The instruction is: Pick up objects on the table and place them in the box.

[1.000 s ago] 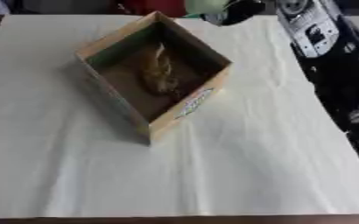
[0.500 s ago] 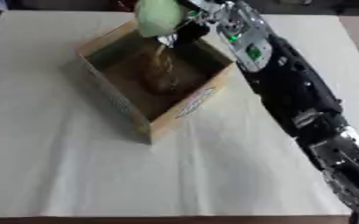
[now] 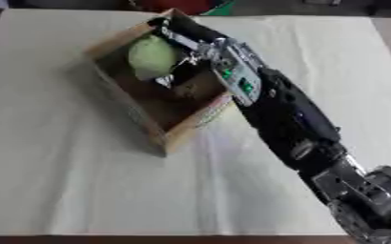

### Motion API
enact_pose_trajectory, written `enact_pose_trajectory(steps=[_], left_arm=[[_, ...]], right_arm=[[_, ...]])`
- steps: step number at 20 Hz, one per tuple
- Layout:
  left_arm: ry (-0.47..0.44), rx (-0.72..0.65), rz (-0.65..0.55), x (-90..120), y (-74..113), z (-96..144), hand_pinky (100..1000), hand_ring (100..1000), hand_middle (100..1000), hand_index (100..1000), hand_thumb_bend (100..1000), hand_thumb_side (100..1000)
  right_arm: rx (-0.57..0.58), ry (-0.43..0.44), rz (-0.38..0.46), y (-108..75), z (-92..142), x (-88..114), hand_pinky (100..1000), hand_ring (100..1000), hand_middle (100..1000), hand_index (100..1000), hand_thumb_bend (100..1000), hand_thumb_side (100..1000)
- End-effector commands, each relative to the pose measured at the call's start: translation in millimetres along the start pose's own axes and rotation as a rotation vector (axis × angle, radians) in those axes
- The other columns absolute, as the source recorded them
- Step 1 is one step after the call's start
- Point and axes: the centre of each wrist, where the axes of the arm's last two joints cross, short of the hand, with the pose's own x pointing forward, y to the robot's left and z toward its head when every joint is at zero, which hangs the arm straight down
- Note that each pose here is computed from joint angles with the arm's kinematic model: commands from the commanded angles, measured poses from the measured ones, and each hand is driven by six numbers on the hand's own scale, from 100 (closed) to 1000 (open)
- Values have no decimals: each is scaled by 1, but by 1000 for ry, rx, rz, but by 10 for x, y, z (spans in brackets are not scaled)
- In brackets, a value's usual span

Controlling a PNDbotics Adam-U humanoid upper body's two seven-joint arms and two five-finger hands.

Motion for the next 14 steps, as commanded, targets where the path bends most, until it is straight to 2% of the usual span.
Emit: enact_pose_trajectory(steps=[1,7,8,9,10,11,12,13,14], left_arm=[[-24,17,-3,54,53,-44,682,761,778,863,668,918],[-24,17,-3,54,53,-44,682,761,778,863,668,918],[-16,19,-3,45,54,-34,681,759,769,857,661,922],[-4,24,-6,36,56,-27,681,759,769,857,660,922],[4,28,-9,33,57,-24,681,758,768,856,658,922],[9,30,-11,32,56,-22,681,758,768,856,658,922],[11,30,-12,31,55,-19,681,759,767,855,659,921],[13,29,-13,31,52,-17,681,759,767,855,659,921],[14,29,-13,30,51,-15,681,758,766,854,659,920]], right_arm=[[-18,-8,44,-84,-21,8,680,1000,367,489,100,100],[-20,-8,53,-61,-22,-7,680,1000,367,489,100,100],[-18,-14,69,-96,-24,-1,851,1000,863,877,138,846],[-10,-30,108,-178,-33,20,852,1000,868,883,151,856],[1,-44,137,-240,-34,29,868,1000,895,923,231,901],[10,-54,154,-287,-25,22,868,1000,895,923,231,901],[20,-62,168,-324,-13,11,894,1000,925,965,360,922],[32,-69,182,-353,-2,-1,898,1000,929,970,375,923],[44,-77,194,-379,8,-11,937,1000,976,1000,542,974]])
